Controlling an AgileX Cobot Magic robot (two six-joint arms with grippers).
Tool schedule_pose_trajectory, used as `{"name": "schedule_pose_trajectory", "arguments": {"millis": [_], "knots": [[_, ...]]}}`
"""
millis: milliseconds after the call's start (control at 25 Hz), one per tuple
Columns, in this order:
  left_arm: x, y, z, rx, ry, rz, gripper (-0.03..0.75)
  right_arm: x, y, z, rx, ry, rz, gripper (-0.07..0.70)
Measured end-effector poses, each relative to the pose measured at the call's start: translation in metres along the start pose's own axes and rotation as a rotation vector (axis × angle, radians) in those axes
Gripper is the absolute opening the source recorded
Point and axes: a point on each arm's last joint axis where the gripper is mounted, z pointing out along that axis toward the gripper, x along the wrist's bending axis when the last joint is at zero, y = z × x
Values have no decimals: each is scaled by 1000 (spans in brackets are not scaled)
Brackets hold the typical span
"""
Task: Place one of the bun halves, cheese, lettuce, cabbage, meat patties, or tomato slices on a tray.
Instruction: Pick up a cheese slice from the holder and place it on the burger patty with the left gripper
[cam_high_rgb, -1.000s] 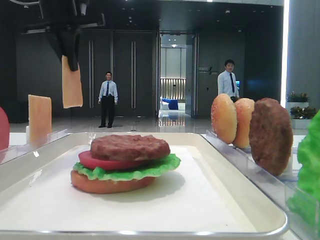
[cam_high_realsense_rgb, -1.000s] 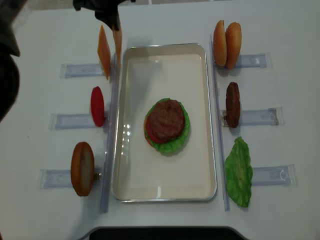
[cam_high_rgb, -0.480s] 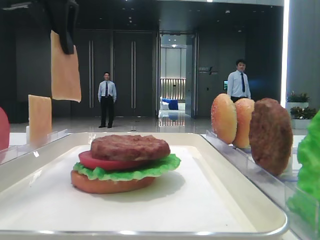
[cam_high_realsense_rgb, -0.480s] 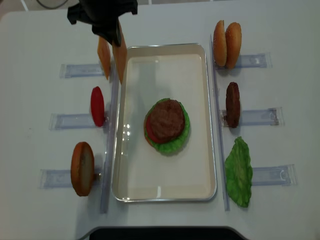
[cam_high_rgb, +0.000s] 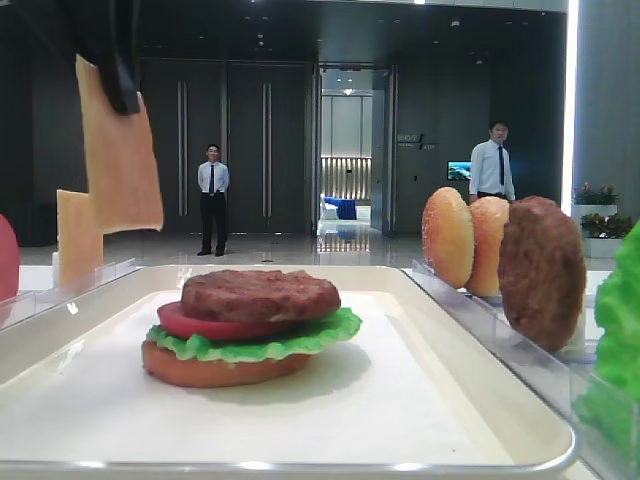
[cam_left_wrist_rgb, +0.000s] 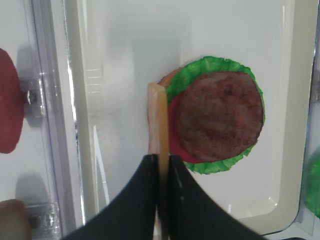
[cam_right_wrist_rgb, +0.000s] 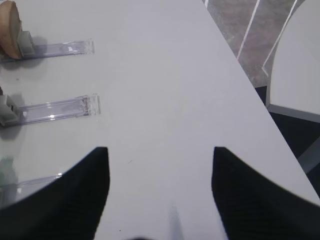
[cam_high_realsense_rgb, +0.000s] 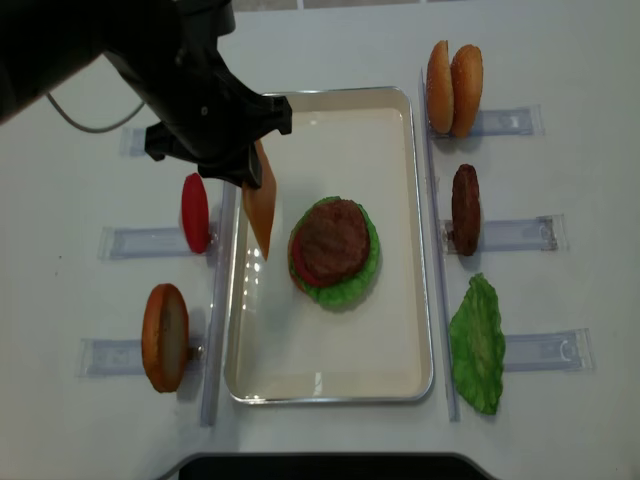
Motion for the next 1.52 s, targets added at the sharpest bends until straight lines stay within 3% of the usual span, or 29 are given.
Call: {"name": "schedule_pose_trajectory", "arguments": {"millis": [80,200,360,640,720,920,1280,1520], "knots": [[-4,-2,5,-4,-65,24,24,0,0,0,0,0,0,426],[-15,-5,12,-25,-227,11,24,0,0,0,0,0,0,426],[-21,-6,18,-66,-325,19,24,0,0,0,0,0,0,426],[-17,-13,29,-78,-341,26,24,0,0,0,0,0,0,426],[-18,-14,32,-86,-377,15,24,0,0,0,0,0,0,426],[-25,-12,39,-96,-456,42,24,0,0,0,0,0,0,426],[-24,-12,68,-36,-424,62,24,0,0,0,0,0,0,426],[-23,-13,70,-30,-414,72,24,0,0,0,0,0,0,426]]}}
